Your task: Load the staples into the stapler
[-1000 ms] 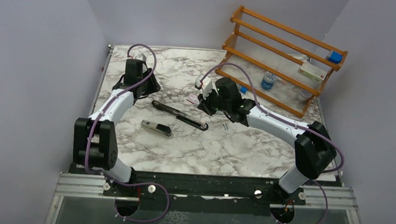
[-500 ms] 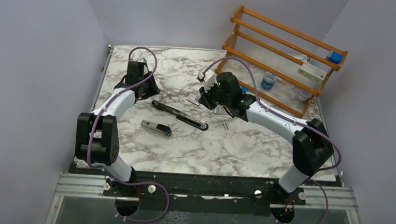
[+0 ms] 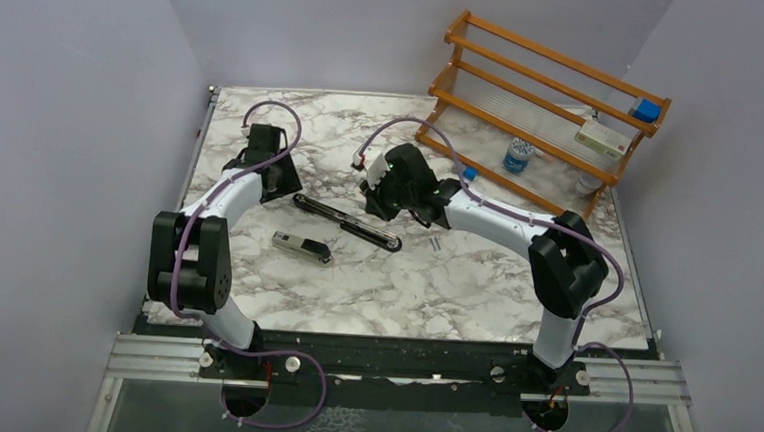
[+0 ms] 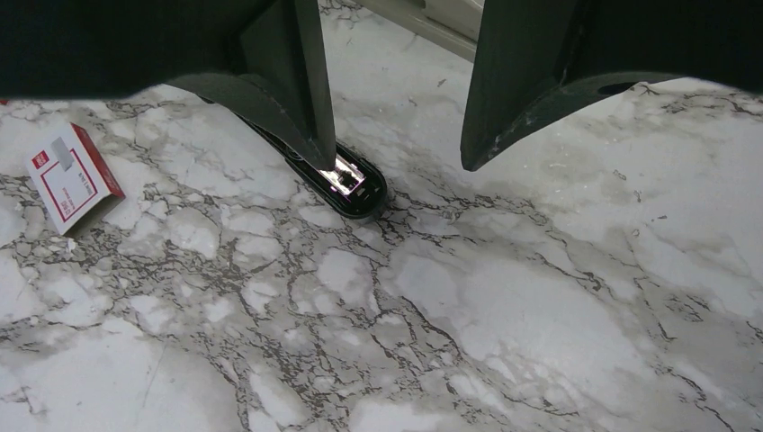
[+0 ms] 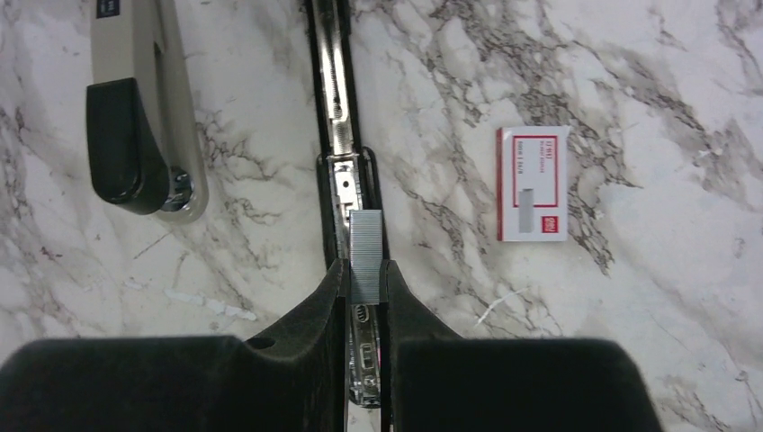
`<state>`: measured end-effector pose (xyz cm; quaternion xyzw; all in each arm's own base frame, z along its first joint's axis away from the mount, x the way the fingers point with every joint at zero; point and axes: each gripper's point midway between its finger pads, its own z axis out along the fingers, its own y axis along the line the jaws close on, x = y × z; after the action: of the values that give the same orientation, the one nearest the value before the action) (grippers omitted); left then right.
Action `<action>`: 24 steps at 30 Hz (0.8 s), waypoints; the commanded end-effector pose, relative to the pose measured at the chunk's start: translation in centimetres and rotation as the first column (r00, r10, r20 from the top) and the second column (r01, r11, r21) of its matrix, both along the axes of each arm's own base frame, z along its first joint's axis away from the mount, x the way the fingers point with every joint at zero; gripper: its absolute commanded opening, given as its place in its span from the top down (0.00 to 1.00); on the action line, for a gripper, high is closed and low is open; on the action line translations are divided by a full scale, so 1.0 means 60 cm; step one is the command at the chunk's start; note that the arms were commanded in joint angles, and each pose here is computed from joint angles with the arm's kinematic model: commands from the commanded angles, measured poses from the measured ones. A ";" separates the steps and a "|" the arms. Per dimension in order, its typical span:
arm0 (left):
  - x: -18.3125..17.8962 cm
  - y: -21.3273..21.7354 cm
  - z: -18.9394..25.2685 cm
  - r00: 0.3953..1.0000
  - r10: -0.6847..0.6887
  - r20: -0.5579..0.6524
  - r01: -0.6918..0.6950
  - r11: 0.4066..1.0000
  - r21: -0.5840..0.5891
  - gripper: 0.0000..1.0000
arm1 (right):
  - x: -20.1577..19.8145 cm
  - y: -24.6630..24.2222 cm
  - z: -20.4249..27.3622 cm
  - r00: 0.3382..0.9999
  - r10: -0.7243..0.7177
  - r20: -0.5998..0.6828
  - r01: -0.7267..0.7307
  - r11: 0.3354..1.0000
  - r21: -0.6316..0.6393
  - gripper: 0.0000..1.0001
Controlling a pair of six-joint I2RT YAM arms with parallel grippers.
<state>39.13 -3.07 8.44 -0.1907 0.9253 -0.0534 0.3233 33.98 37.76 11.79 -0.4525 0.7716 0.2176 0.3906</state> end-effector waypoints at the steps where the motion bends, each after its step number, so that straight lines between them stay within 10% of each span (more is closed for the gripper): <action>1: 0.013 0.007 -0.019 0.998 0.060 -0.022 -0.061 0.998 -0.012 0.43 | -0.023 0.018 -0.004 0.997 0.072 -0.017 -0.073 0.997 -0.016 0.99; 24: 0.028 -0.033 -0.084 0.994 0.098 -0.058 -0.107 0.980 -0.171 0.32 | -0.038 0.013 -0.022 0.991 0.126 -0.037 -0.127 0.991 -0.045 0.99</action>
<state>41.15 -5.10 4.59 -0.2536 0.9144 -0.1095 0.2958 32.40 38.36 11.14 -0.4833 0.7608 0.2218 0.3720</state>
